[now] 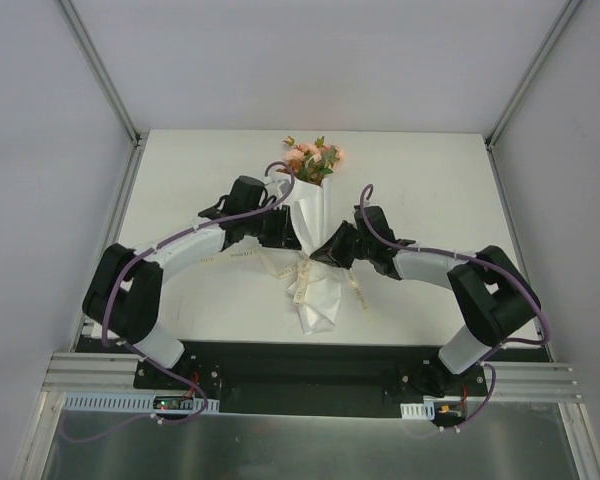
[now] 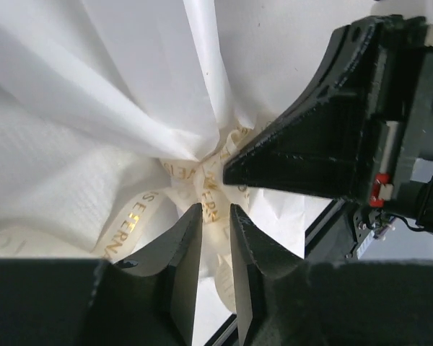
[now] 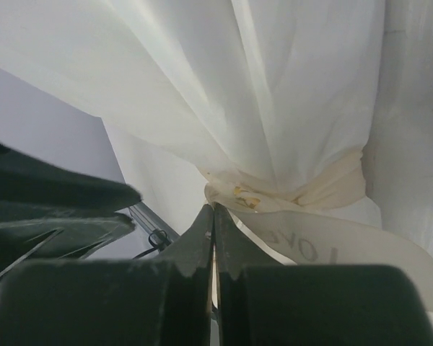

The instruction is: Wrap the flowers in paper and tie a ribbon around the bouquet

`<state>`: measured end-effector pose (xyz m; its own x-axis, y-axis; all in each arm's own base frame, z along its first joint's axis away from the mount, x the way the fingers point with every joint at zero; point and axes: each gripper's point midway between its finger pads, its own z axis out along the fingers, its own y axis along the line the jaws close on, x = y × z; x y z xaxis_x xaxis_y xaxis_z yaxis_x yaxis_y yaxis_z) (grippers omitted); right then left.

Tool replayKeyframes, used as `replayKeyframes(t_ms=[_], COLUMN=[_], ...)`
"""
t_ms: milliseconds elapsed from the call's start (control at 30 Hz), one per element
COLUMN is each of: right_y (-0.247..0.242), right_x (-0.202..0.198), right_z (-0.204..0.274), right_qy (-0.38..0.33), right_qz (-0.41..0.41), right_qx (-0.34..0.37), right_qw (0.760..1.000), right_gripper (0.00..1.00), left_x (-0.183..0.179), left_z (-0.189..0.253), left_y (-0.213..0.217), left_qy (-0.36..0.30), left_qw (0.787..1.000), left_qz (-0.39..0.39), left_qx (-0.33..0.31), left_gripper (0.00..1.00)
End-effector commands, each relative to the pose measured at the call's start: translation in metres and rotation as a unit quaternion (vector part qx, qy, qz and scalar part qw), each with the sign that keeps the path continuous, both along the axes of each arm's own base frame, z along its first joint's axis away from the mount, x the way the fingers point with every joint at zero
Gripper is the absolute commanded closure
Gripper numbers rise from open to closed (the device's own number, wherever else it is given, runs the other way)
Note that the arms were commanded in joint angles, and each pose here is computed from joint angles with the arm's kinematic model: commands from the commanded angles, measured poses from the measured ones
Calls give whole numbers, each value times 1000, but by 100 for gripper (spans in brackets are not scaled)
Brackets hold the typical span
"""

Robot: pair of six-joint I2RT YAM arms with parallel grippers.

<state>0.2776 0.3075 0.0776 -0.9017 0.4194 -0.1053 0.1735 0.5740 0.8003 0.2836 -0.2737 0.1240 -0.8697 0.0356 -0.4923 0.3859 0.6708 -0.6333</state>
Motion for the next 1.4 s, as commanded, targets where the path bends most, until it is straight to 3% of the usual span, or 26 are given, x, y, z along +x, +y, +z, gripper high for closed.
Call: replayKeyframes(t_ms=[0,133,533,667,867,1200,1300,1367], right_y=[9,6,7,3,2,2,1,1], right_x=[7,6,7,9,10,9,8,5], right_z=[35,36,38,37,35,37,34,33], right_qy=[-53,-59,-57,-56,-54,-50,-45,-45], right_qz=[4,2,-3,-11,-10,-10,-11,-7], right_qx=[58,61,77,76,77,81,80,78], right_qw=[997,996,995,995,996,995,996,996], right_gripper=[100,100,100,100,100,100,100,100], left_x=[-2,-5,-2,-9,-13,-11,-4,-1], left_z=[-9,-18,-40,-40,-36,-39,-40,-41], left_y=[-27,-35,-33,-30,-24,-31,-32,-33], left_qy=[34,20,27,28,12,18,19,18], left_qw=[998,998,996,996,996,996,996,997], left_qz=[-45,-63,-65,-68,-72,-73,-63,-59], left_qx=[-16,9,45,45,47,47,52,53], left_gripper=[76,68,65,71,63,59,62,72])
